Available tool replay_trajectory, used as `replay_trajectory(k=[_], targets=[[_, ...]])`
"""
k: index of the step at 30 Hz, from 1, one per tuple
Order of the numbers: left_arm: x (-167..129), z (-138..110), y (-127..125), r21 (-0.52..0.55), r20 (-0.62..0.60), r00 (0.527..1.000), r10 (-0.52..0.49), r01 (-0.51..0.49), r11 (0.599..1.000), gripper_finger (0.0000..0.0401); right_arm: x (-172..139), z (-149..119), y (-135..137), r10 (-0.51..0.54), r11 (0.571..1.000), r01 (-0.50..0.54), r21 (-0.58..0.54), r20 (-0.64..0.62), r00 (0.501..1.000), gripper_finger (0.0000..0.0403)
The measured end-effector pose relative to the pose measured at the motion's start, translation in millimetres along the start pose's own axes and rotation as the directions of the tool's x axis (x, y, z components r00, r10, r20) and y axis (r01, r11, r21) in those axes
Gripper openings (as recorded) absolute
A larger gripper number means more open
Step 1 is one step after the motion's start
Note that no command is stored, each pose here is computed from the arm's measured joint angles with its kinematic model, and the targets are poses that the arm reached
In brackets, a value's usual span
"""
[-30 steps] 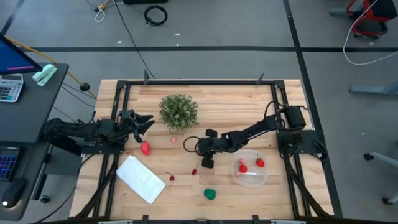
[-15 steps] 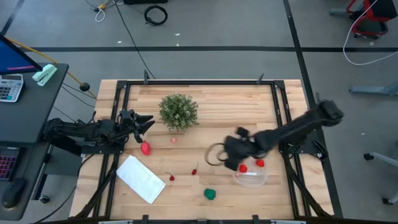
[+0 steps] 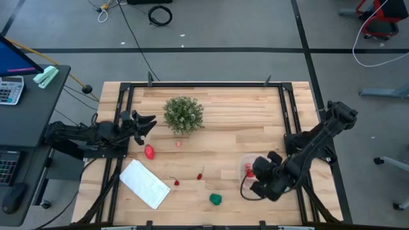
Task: Pick and placing Produce into tupperware
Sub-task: Put the right apricot into the transparent container
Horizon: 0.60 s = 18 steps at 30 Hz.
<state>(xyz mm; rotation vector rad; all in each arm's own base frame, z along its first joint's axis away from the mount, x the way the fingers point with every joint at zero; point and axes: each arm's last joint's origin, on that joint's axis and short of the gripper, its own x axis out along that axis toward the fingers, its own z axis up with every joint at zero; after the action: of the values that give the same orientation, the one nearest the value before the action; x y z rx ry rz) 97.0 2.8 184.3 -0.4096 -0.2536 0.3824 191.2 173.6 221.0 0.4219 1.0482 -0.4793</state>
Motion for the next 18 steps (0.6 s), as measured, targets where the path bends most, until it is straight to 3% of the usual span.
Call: replay_trajectory(k=[9, 14, 18], targets=[[0, 9, -3, -0.025, 0.044, 0.999, -0.026, 0.027, 0.999, 0.0172, 38, -13, 10, -0.135, 0.99, 0.131, -0.056, -0.084, 0.987, 0.009], [-1, 30, -14, -0.099, 0.069, 0.986, -0.15, 0.156, 0.983, 0.0182, 48, -5, 8, -0.17, 0.984, 0.164, -0.072, -0.084, 0.982, 0.0135], [-6, 63, -26, -0.18, 0.124, 0.963, -0.241, 0.261, 0.949, 0.0184, 52, 4, 6, -0.189, 0.979, 0.184, -0.09, -0.057, 0.98, 0.0169]])
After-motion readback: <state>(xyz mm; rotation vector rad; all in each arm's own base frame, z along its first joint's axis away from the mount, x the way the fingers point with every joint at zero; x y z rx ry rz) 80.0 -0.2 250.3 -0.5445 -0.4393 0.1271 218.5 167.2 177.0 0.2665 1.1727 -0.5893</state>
